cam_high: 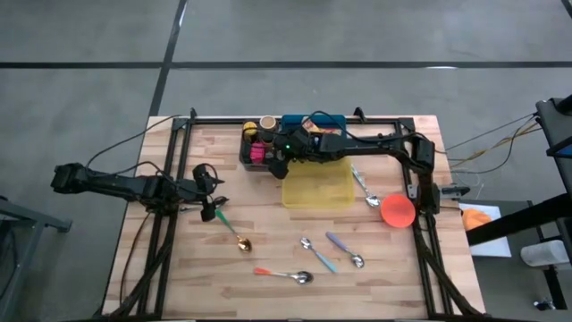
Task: Pick & Place Food Item
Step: Put the green patterned spoon into the yellow bin
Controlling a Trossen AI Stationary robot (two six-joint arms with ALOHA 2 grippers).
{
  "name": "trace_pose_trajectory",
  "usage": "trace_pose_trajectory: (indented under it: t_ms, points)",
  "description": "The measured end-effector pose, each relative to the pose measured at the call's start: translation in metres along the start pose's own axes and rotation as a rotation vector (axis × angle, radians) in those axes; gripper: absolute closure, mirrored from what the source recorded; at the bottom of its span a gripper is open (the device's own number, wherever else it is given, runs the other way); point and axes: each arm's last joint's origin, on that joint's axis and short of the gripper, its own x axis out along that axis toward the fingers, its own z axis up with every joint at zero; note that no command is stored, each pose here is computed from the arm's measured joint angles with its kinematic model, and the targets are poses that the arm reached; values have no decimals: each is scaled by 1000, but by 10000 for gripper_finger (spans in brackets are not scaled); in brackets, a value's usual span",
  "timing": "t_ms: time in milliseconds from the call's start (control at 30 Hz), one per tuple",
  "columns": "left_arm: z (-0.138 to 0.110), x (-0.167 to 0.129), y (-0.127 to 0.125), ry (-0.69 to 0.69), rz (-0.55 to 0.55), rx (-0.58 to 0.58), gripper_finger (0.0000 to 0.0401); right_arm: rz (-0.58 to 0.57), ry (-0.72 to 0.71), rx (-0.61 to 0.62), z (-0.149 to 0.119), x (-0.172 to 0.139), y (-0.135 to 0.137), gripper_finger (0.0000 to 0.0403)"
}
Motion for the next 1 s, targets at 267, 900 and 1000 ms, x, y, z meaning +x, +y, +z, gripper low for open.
trace_pose_trajectory:
  t_ms: [267,900,1000]
  points:
    - [0,0,0,0,0,0,85,18,-41,-5,9,-18,3,58]
    - [0,0,0,0,0,0,85,52,-3,-76,9,-107,31,58]
    - [0,0,0,0,0,0,85,35,20,-79,3,-118,37,58]
